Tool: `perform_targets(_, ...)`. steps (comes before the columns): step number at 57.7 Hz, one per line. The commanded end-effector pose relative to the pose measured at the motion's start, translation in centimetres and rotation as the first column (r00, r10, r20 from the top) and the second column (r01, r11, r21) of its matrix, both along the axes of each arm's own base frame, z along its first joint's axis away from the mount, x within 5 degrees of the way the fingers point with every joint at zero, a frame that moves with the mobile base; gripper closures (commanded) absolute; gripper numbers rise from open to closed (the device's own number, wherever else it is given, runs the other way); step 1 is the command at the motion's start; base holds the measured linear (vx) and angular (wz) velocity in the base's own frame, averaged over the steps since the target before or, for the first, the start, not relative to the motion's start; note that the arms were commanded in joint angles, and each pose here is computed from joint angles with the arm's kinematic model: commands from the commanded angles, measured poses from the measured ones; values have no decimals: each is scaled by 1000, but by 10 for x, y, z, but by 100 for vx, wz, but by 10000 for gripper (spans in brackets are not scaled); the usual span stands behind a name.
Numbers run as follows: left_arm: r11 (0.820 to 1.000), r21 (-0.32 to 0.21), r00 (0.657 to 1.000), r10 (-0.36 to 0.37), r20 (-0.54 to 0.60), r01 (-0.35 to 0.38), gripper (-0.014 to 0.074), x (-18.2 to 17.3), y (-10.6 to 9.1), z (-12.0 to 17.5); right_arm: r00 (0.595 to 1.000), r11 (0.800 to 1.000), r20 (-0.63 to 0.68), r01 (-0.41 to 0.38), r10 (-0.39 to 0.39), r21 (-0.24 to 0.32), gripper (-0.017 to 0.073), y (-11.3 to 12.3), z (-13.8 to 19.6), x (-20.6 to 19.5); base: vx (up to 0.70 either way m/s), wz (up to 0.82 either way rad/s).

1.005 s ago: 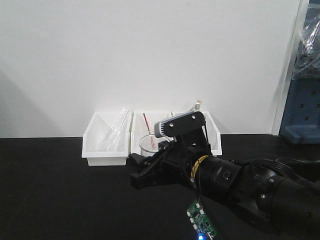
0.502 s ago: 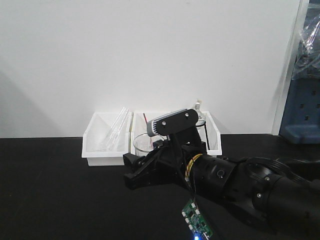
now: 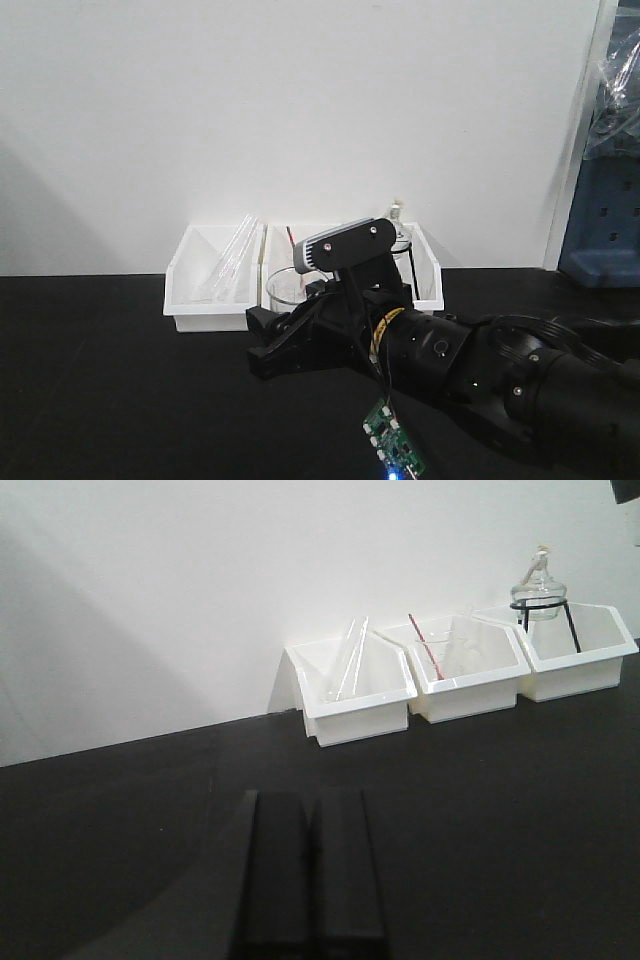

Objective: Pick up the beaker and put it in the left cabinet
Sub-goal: 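Close the right gripper on the beaker and lift it off the bench, then hold the beaker in the right gripper while the base turns away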

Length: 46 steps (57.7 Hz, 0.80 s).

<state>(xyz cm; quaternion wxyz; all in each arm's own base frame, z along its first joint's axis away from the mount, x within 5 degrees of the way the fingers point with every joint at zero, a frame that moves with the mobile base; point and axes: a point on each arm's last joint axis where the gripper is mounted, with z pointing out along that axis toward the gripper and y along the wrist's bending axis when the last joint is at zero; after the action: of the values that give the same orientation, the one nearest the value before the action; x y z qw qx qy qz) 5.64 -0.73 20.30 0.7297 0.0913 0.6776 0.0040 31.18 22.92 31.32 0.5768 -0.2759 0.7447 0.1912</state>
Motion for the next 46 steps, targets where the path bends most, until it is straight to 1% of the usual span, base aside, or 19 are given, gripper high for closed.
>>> perform_targets(1, 1000, -15, 997, -4, 76, 5, 592, -1, 0, 2, 993, 995, 116, -40, 29, 92, 519, -2, 37, -7, 0, 0)
perform_targets(28, 1000, -15, 997, -4, 76, 5, 592, -1, 0, 2, 993, 995, 114, -40, 29, 91, 519, -1, 36, -7, -1, 3)
perform_targets(46, 1000, -15, 997, -4, 76, 5, 592, -1, 0, 2, 993, 995, 113, -40, 29, 90, 519, -1, 36, -7, -11, 12)
